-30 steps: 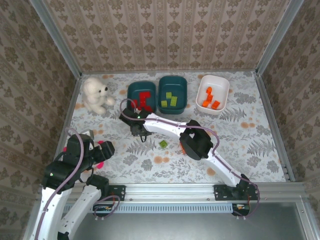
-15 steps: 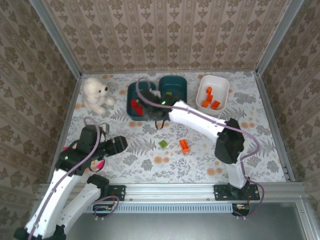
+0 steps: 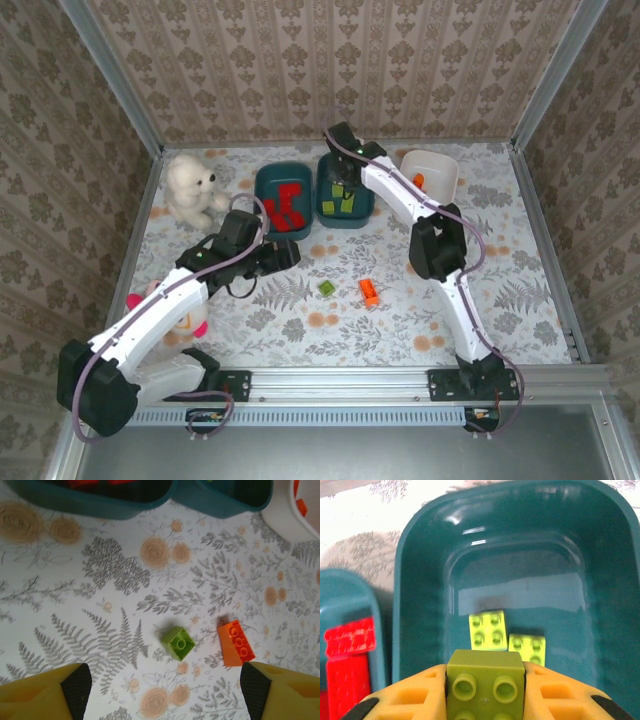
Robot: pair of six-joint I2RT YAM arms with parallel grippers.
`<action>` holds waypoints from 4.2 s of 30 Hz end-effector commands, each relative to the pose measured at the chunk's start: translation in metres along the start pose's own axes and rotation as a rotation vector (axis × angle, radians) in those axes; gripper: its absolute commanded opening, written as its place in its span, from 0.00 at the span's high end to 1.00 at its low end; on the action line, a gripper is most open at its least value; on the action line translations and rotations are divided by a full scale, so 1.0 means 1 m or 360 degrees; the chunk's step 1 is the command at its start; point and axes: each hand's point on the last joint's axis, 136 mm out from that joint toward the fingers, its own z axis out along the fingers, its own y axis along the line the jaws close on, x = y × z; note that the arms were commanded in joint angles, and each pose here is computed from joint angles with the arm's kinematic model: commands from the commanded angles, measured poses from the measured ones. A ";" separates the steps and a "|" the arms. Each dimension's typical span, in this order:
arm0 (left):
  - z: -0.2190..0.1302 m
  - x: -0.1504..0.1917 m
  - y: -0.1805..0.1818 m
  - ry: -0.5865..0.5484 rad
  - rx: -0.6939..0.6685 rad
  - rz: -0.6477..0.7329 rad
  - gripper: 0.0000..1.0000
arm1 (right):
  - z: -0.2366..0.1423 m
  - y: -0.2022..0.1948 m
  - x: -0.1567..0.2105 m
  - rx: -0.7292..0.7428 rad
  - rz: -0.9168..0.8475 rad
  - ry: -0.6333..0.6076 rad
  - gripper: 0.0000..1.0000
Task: Sort the legos into containers by color
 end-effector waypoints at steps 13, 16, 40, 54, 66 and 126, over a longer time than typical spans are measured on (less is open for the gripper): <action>-0.004 -0.034 -0.021 -0.0152 0.0037 -0.0014 0.18 | 0.068 -0.041 0.002 0.0008 0.0497 0.0190 0.67; 0.001 -0.034 -0.024 -0.0130 0.0053 -0.0019 0.18 | 0.072 -0.049 0.007 0.0044 0.0538 0.0219 0.61; -0.003 -0.013 -0.023 -0.0009 0.0078 0.0102 0.18 | -0.161 0.006 -0.030 -0.0286 -0.0026 -0.0241 0.41; -0.001 0.036 -0.013 0.0172 0.0112 0.0159 0.18 | -0.193 -0.094 0.271 -0.0208 -0.0552 0.0663 0.19; 0.011 0.068 -0.019 0.0255 0.0189 0.0115 0.18 | -0.143 -0.101 0.299 -0.0086 -0.0667 0.0790 0.35; 0.035 -0.008 -0.066 0.0053 0.0179 -0.0022 0.18 | 0.014 -0.260 -0.026 0.0534 0.0133 0.0440 0.53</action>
